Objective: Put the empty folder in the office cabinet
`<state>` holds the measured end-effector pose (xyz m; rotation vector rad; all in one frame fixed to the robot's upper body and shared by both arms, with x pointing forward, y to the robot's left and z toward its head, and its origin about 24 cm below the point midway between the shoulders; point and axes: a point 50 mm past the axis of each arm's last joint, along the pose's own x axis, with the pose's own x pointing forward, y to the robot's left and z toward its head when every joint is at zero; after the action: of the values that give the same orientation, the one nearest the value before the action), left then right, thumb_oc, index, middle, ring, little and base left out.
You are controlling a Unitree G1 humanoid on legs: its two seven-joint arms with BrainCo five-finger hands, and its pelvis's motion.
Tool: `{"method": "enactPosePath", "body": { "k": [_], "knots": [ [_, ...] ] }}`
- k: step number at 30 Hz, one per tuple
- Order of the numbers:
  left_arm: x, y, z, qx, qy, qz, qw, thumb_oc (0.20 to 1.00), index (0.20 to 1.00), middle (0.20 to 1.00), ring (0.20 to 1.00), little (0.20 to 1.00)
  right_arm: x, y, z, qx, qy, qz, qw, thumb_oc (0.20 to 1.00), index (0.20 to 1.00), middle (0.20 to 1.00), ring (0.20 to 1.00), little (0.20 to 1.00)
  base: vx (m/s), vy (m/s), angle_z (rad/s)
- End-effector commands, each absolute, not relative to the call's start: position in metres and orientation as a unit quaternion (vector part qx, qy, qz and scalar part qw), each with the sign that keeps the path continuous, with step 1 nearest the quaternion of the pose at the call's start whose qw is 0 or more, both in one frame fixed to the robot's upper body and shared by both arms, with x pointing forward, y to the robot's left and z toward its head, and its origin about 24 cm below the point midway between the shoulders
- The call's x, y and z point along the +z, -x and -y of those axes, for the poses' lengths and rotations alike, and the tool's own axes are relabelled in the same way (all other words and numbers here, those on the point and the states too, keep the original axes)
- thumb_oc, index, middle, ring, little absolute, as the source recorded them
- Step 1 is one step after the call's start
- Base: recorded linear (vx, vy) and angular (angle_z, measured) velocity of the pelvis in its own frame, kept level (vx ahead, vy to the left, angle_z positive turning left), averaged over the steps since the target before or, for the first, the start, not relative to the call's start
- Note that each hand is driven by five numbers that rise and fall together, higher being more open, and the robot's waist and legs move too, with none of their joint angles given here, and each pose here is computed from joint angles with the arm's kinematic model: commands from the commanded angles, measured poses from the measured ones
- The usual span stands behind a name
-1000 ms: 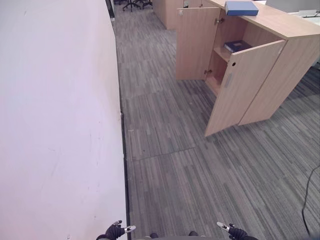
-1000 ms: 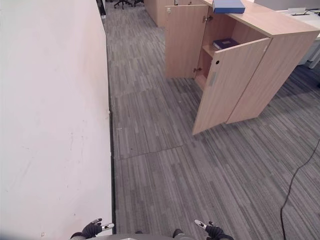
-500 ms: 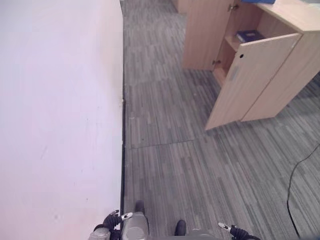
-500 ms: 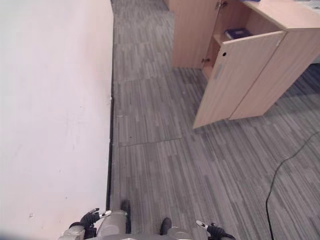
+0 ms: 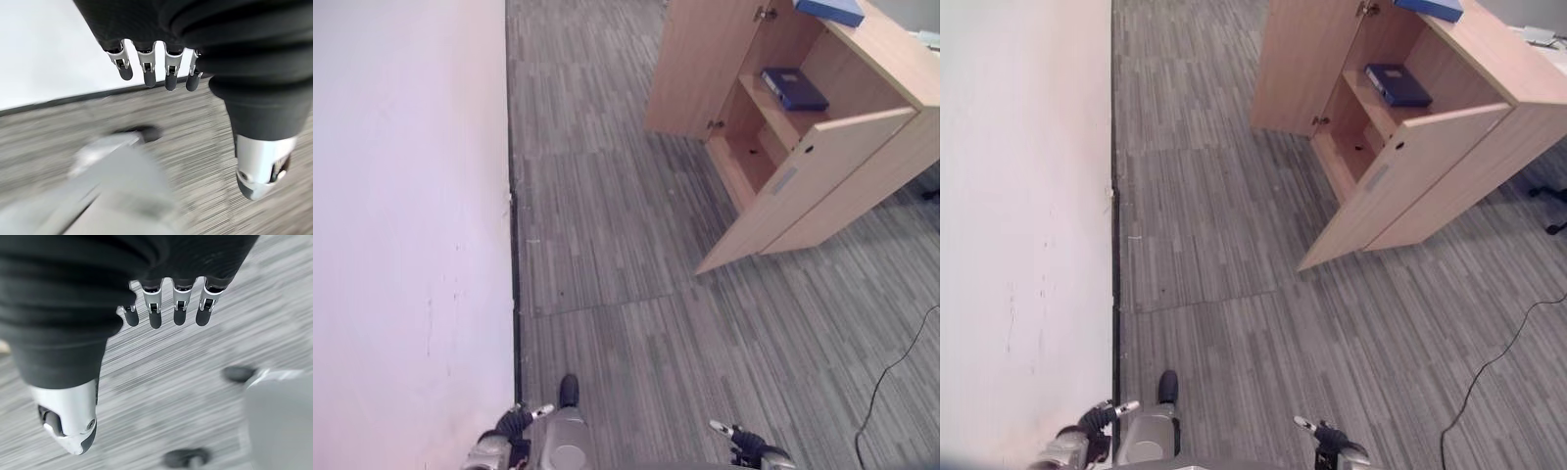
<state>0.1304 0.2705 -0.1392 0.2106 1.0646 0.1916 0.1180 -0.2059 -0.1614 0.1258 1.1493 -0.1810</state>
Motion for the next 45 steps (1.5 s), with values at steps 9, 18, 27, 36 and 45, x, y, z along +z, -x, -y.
{"method": "enactPosePath", "body": {
  "k": [9, 18, 27, 36, 45],
  "knots": [
    [-0.142, -0.126, -0.26, 0.079, -0.098, -0.497, 0.859, 1.0, 1.0, 1.0, 1.0, 1.0, -0.152, -0.117, 0.245, -0.174, -0.094, -0.505, 0.84, 1.0, 1.0, 1.0, 1.0, 1.0, 0.37, 0.151, 0.04],
    [-0.15, -0.118, -0.242, 0.048, -0.096, -0.505, 0.856, 1.0, 1.0, 1.0, 1.0, 1.0, -0.156, -0.075, 0.269, -0.225, -0.093, -0.539, 0.807, 1.0, 1.0, 1.0, 1.0, 1.0, 0.48, -0.06, 0.27],
    [-0.146, -0.134, -0.236, 0.068, -0.074, -0.482, 0.87, 1.0, 1.0, 1.0, 1.0, 1.0, -0.148, -0.081, 0.286, -0.278, -0.115, -0.51, 0.806, 1.0, 1.0, 1.0, 1.0, 1.0, 0.25, -0.131, -0.13],
    [-0.148, -0.132, -0.226, 0.073, -0.055, -0.475, 0.875, 1.0, 1.0, 1.0, 1.0, 1.0, -0.148, -0.047, 0.301, -0.331, -0.121, -0.521, 0.777, 1.0, 1.0, 1.0, 1.0, 1.0, 0.32, 0.163, -0.73],
    [-0.148, -0.123, -0.238, 0.107, -0.05, -0.479, 0.87, 1.0, 1.0, 1.0, 1.0, 1.0, -0.145, -0.08, 0.289, -0.304, -0.14, -0.472, 0.816, 1.0, 1.0, 1.0, 1.0, 1.0, 0.22, 0.302, -1.31]
  ]
}}
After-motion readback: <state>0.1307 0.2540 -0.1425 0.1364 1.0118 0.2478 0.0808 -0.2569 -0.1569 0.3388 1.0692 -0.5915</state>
